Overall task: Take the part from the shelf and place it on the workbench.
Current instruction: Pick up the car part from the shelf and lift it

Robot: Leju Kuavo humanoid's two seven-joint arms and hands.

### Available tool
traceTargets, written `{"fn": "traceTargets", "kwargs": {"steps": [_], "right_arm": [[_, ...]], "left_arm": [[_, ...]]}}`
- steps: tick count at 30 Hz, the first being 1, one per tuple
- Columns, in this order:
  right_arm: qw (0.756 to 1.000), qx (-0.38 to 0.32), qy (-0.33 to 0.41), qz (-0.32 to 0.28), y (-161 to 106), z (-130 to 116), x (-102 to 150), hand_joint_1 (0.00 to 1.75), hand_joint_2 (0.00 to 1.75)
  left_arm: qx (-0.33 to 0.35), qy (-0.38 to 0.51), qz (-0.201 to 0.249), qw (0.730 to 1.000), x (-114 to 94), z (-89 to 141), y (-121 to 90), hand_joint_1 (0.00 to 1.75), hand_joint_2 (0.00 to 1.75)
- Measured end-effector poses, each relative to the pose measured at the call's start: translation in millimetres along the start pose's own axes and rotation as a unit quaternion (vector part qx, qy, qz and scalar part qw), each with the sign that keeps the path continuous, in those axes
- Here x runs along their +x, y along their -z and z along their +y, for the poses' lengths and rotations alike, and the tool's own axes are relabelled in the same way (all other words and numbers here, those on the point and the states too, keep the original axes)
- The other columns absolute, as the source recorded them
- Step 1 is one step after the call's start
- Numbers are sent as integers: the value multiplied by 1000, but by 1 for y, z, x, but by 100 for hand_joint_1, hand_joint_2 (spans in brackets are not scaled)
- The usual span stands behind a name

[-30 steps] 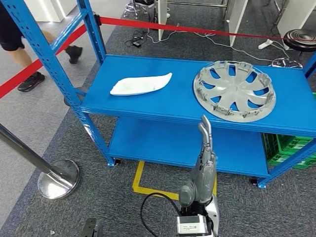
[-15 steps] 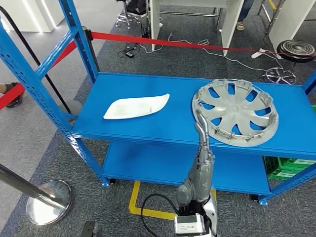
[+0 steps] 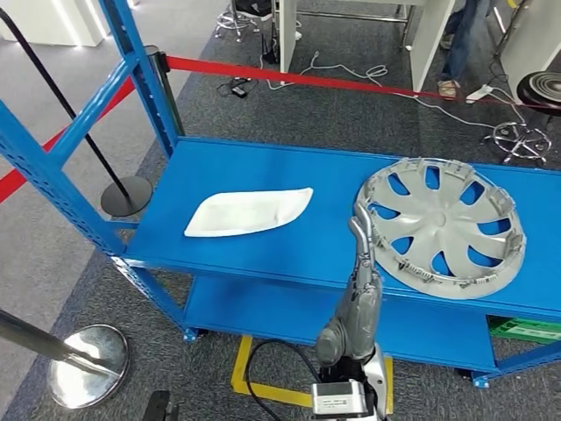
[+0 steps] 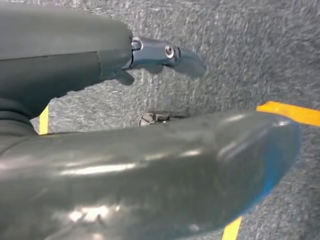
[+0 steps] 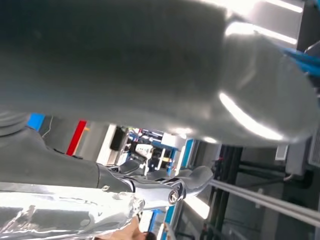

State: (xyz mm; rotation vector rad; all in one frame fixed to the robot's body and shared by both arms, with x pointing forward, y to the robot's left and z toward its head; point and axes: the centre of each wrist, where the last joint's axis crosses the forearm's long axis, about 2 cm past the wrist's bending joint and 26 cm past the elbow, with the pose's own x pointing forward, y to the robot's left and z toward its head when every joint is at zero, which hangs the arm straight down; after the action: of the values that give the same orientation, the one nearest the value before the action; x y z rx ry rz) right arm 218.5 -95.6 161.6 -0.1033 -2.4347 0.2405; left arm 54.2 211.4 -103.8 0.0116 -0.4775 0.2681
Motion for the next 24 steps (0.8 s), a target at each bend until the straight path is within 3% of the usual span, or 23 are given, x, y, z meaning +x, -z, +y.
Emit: {"fn": "traceTargets", "kwargs": {"steps": [24], "right_arm": [[1000,6,-8,7,1,-1,1,0,0]], "left_arm": [[0,-1,-4,1000,1,-5,0,0,0]]}}
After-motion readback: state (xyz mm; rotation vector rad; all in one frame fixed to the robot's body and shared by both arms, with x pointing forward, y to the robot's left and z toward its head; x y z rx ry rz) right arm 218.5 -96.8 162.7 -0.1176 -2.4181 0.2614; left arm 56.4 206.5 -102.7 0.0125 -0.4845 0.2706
